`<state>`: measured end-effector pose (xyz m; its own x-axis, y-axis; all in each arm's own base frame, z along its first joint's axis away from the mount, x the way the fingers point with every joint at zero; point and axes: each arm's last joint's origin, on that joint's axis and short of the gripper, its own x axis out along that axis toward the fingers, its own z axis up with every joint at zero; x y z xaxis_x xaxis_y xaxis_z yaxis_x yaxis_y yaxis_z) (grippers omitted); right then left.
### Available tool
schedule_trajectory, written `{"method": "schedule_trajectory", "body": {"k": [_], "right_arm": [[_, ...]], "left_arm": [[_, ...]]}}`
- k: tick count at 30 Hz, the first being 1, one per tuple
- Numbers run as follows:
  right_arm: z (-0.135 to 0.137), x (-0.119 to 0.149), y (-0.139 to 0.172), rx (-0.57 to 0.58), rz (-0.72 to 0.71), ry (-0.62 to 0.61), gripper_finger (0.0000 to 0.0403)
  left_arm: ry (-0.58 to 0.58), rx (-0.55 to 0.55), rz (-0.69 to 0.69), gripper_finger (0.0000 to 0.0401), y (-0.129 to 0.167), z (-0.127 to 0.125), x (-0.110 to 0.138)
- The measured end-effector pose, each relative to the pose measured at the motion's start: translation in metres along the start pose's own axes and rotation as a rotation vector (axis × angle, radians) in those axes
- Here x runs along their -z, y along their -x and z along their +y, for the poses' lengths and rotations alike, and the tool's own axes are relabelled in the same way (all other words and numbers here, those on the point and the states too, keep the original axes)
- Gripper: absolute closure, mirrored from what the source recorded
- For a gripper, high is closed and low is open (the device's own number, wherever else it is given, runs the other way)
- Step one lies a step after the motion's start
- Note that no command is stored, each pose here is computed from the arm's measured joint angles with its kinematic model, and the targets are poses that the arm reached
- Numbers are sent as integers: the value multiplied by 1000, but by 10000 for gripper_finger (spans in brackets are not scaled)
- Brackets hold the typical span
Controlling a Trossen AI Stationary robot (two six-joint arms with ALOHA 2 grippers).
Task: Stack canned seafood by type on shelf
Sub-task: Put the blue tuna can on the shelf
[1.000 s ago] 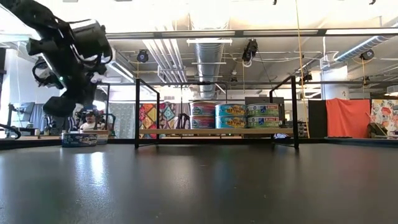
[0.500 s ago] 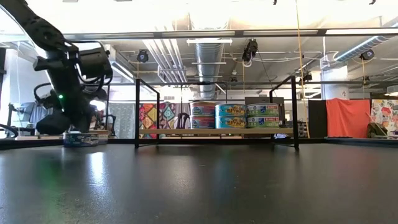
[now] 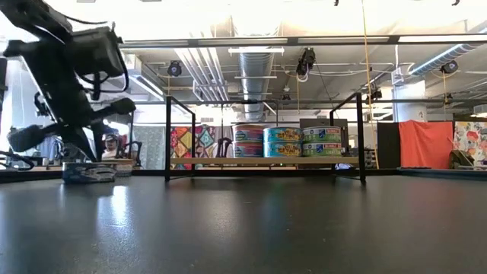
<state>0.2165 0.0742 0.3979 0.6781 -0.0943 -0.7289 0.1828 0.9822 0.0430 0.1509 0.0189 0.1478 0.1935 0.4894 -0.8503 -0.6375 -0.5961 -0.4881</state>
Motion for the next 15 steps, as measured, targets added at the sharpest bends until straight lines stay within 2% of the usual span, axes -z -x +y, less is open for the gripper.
{"method": "schedule_trajectory", "body": {"k": [5, 11, 15], "right_arm": [[0, 0, 0, 0, -1, 9, 390], [1, 0, 0, -8, 4, -8, 390], [1, 4, -7, 10, 18, -35, 390]], "left_arm": [[-225, 35, 125, 398, 20, 13, 40], [-450, 75, 167, 398, 35, 24, 94], [-645, 222, 252, 400, 35, 14, 146]]}}
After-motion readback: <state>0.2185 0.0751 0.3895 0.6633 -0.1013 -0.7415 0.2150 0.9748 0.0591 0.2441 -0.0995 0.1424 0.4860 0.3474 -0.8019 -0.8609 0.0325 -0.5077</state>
